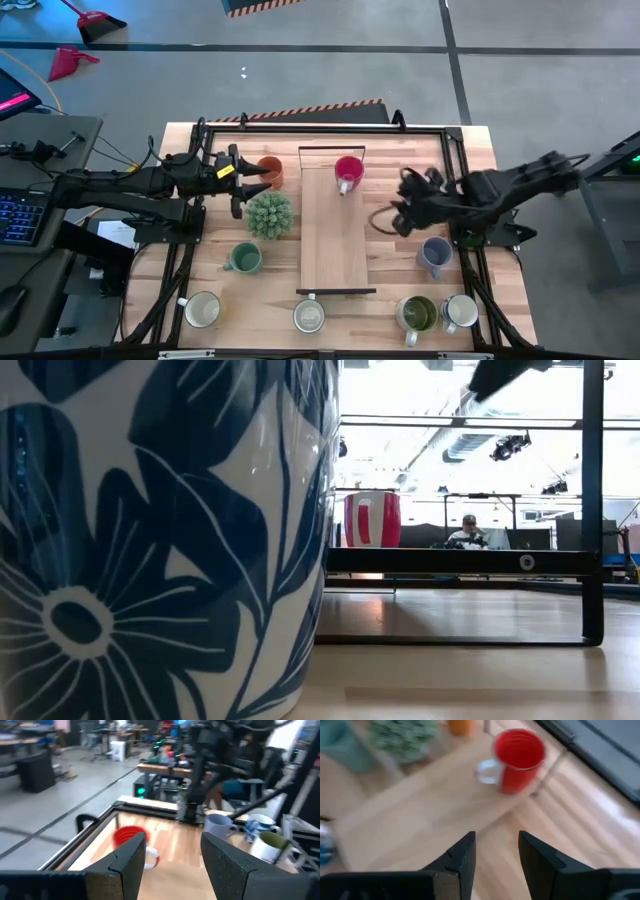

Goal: Place coffee mugs
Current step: Put the orange mug on the shelf

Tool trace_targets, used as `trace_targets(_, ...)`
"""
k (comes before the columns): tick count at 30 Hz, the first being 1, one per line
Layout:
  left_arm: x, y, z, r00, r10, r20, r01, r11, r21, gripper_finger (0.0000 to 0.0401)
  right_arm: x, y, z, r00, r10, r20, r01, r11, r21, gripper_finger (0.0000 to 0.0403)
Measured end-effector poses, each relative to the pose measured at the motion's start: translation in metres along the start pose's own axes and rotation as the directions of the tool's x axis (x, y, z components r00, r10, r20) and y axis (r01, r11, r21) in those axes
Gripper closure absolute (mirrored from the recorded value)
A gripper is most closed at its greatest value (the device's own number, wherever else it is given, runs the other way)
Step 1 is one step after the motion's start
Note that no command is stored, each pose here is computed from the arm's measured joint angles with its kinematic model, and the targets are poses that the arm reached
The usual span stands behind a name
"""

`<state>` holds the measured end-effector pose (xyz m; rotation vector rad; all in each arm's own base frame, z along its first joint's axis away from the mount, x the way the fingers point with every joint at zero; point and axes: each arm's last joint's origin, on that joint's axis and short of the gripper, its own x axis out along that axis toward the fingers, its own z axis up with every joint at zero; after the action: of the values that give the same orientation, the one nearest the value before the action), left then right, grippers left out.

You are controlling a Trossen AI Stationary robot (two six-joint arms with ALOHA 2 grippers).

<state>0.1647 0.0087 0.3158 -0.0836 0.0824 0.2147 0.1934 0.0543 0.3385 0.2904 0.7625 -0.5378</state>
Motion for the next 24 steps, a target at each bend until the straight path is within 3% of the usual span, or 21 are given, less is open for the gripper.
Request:
trace_targets(4, -0.005, 0.006, -0.013, 0.984, 0.12, -0.134, -0.128, 0.991, -0.049, 0.0218, 0.006, -0.015, -0.03, 0.987, 0.12, 0.103, -0.124, 0.992, 0.035, 0.0277)
trace_targets(7, -0.009, 0.014, -0.03, 0.928, 0.222, -0.3, -0.255, 0.964, -0.076, 0.0208, 0.01, -0.024, -0.043, 0.973, 0.174, 0.151, -0.187, 0.979, 0.079, 0.0277)
trace_targets(11, -0.008, 0.027, -0.037, 0.864, 0.298, -0.406, -0.359, 0.93, -0.082, 0.0188, 0.01, -0.032, -0.049, 0.953, 0.22, 0.209, -0.247, 0.962, 0.115, 0.0277)
trace_targets(16, 0.002, 0.043, -0.022, 0.822, 0.293, -0.488, -0.365, 0.929, -0.056, 0.0172, 0.008, -0.036, -0.05, 0.95, 0.224, 0.217, -0.254, 0.96, 0.12, 0.0277)
trace_targets(24, 0.045, 0.069, -0.03, 0.633, 0.221, -0.742, -0.291, 0.956, 0.036, 0.0171, 0.009, -0.038, -0.053, 0.96, 0.2, 0.196, -0.224, 0.969, 0.105, 0.0276)
